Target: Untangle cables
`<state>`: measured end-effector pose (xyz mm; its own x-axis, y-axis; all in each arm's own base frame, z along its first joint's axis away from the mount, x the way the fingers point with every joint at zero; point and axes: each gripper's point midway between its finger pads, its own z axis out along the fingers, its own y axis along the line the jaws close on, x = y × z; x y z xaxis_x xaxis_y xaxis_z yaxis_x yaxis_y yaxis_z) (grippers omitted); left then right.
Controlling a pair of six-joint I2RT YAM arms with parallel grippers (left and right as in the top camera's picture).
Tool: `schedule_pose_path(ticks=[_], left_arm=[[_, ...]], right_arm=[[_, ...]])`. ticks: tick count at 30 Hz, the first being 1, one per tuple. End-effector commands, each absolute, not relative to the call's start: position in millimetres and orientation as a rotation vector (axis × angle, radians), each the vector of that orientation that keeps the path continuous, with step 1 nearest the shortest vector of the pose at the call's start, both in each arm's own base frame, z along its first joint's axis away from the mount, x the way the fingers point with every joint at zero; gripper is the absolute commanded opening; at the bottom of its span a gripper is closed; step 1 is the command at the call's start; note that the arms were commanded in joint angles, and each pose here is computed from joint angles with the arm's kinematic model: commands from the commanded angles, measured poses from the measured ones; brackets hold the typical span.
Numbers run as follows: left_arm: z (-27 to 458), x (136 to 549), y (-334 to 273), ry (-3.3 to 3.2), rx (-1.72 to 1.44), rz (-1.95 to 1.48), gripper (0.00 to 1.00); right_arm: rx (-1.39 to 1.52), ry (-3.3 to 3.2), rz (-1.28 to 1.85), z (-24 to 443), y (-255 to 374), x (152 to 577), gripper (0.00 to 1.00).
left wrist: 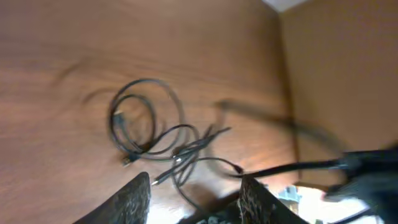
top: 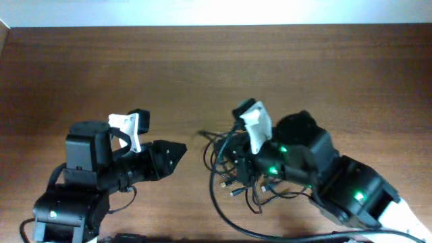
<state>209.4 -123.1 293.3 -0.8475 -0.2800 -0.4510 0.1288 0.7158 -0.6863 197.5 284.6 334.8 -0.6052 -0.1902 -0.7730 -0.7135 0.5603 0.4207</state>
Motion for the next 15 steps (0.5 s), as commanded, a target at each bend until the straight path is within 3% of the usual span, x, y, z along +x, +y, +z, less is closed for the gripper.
schedule_pose_path(ticks=[1,15], left_arm=[[312,200,-143,2.305,0.090,-1.144,0.50],[314,204,-142,2.285,0.108,-1.124,0.51]], right_arm=[[-0.875,2.106,1.200,337,307,170,0.04],[-0.947,2.061,1.263,342,313,162,0.04]])
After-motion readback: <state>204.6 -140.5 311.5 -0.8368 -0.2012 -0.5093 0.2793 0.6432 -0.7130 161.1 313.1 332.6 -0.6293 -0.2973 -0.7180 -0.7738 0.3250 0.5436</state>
